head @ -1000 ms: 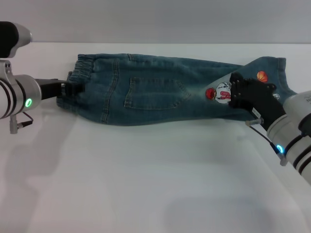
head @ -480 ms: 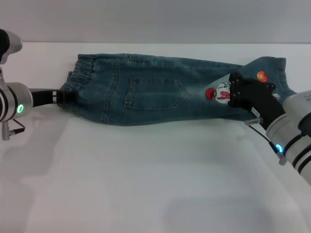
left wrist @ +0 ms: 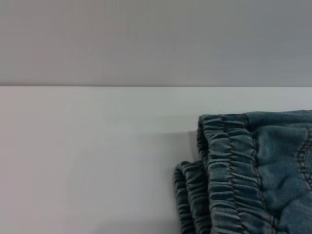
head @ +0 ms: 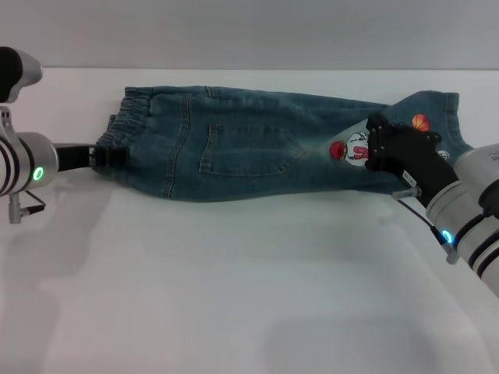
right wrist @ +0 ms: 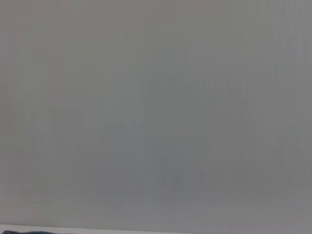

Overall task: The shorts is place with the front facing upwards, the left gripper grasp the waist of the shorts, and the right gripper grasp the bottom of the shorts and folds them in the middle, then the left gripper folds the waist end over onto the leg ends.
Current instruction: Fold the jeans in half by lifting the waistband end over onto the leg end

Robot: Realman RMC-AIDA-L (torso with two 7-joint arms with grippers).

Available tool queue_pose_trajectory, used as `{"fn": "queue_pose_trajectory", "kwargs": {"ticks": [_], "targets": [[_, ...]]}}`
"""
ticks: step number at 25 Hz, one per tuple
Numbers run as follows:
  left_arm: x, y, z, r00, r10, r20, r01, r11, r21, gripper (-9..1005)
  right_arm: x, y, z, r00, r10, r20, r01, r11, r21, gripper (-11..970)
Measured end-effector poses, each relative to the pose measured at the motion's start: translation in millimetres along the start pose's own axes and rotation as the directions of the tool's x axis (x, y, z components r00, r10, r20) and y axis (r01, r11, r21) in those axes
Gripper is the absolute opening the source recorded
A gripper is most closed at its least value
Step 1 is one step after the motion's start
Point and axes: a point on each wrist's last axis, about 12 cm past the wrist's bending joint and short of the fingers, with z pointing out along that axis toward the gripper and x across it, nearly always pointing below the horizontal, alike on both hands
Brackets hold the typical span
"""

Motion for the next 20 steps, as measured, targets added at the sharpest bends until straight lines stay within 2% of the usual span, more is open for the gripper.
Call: {"fn": "queue_pose_trajectory", "kwargs": {"ticks": [17,20], "targets": [[0.1,-9.6,5.0,0.999,0.001,-0.035,0.0,1.0,0.03,838,0.1,-0.9,0.1,1.0,-0.002,-0.002,0.002,1.0,0.0,-1],[1.1,-10.9,5.6,1.0,-0.011,-0.024,0.012,0.999,0.048,783,0.2,-0.8,-0.5,1.0,0.001,-0.001,-0.001,1.0,0.001,-1]]}}
